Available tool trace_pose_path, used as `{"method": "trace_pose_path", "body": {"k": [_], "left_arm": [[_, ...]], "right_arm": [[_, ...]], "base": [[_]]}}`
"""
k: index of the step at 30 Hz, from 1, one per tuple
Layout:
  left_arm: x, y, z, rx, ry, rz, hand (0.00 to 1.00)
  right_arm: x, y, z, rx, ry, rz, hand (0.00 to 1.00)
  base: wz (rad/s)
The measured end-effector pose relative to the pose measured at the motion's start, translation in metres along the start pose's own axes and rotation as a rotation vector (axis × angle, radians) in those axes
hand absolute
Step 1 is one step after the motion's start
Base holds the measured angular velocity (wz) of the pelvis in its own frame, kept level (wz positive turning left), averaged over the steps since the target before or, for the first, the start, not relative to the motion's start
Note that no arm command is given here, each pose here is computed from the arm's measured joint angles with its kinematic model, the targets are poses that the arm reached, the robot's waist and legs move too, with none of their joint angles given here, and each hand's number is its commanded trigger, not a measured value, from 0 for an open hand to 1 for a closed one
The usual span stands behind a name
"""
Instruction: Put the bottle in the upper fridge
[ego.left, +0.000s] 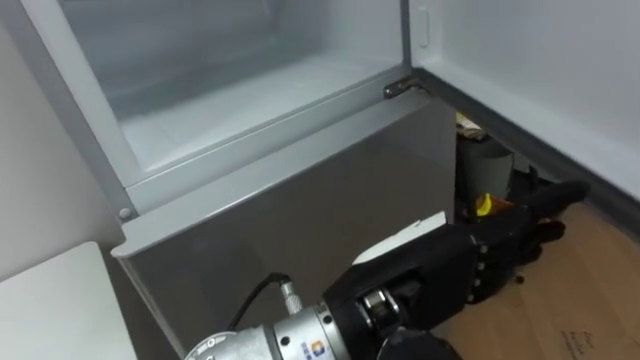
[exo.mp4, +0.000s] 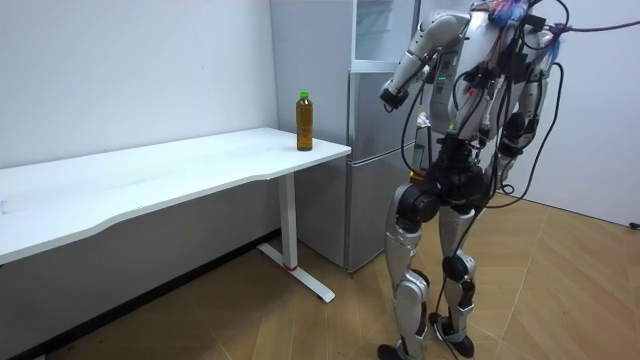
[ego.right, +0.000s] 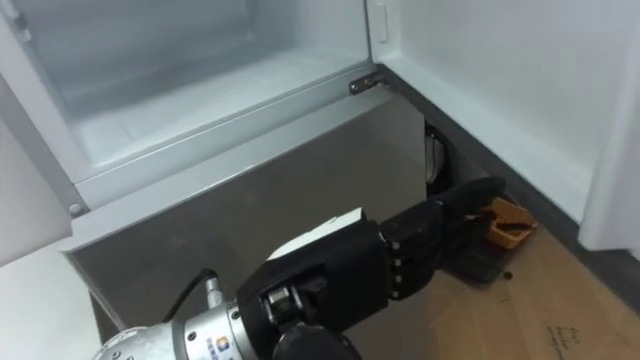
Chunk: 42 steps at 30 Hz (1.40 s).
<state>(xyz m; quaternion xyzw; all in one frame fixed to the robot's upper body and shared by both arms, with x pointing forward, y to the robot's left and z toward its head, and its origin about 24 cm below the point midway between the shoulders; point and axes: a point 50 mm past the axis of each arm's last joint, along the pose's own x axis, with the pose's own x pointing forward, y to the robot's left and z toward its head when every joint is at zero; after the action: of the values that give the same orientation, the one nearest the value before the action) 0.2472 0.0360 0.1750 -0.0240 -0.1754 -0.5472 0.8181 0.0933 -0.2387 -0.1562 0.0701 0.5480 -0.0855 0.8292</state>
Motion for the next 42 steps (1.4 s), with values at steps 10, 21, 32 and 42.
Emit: {"method": "trace_pose_path", "body": {"k": [10,21,32,42], "left_arm": [[-0.015,0.019,0.030,0.183,-0.064,0.158,0.00],[-0.069,0.044,0.066,0.400,-0.131,0.541,0.00],[-0.125,0.051,0.104,0.670,-0.228,0.919,0.00],[-0.194,0.053,0.063,0.619,0.019,1.277,0.00]], "right_arm": [[-0.002,-0.002,-0.017,-0.002,0.047,-0.006,0.00],[-0.003,0.004,-0.029,-0.018,0.083,-0.023,0.00],[-0.008,-0.001,-0.047,-0.009,0.108,-0.037,0.00],[-0.013,-0.008,-0.056,0.021,0.109,-0.069,0.00]], "base": [[0.24],[0.19],[0.10],[0.10]]}}
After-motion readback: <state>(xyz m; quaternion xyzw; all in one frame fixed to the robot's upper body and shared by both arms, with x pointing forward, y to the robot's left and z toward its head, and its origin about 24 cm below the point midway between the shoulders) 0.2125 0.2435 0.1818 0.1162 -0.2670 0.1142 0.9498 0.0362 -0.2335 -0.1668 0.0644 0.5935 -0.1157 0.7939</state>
